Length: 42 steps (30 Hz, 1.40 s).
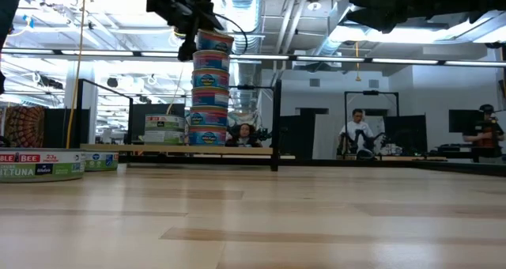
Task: Stack canned seafood by type on shelf
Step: Stack the blue pink tuna can on top of the blue pink tuna cans on the shelf, then stack the green tuna can on top of the green tuna cans on the shelf
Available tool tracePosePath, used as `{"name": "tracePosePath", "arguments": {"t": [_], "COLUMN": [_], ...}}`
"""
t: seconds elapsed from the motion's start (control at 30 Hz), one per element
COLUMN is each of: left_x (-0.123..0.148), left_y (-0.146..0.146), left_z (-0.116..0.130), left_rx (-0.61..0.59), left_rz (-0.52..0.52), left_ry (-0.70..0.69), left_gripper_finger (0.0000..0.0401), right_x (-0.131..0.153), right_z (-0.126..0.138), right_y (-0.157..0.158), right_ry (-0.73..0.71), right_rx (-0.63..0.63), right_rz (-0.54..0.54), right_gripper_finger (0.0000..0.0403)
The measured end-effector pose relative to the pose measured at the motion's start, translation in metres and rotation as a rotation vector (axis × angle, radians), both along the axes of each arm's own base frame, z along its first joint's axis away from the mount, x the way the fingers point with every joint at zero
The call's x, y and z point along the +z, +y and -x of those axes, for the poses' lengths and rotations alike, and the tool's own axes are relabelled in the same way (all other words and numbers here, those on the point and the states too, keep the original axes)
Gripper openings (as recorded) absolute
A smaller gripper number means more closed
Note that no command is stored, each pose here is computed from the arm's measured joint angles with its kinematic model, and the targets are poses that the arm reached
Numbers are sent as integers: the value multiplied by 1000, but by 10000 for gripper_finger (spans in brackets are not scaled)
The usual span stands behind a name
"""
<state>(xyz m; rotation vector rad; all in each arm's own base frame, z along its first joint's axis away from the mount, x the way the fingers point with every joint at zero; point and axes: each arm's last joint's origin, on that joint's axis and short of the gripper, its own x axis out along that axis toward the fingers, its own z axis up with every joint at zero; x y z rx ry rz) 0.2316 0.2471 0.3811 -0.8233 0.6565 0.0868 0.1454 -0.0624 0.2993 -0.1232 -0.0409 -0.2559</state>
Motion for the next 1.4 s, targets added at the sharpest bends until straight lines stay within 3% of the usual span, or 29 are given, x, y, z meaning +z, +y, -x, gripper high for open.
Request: {"name": "tracePosePath", "arguments": {"t": [0.2, 0.4, 0.63, 0.87, 0.97, 1.2, 1.4], "left_x": [20, 15, 19, 74, 90, 92, 57], "left_y": [0, -6, -5, -18, -44, -149, -229], "left_z": [3, 3, 3, 5, -5, -52, -69], "left_rx": [17, 42, 5, -35, -84, -309, -403], "left_rz": [-89, -178, -242, -512, -601, -897, -879], "left_ry": [-18, 128, 110, -22, -48, 4, 207], "left_gripper_finger": [314, 314, 314, 313, 307, 280, 269], "right_x": [0, 0, 0, 0, -1, -2, -2], "right_z": [0, 0, 0, 0, 0, 1, 1], "right_y": [0, 0, 0, 0, 0, -2, -2], "right_ry": [0, -2, -2, 1, 10, 23, 21], "right_rx": [0, 0, 0, 0, -1, -12, -11], "right_rz": [0, 1, 1, 0, 3, -3, -11], "right_gripper_finger": [331, 331, 331, 331, 331, 331, 331]}}
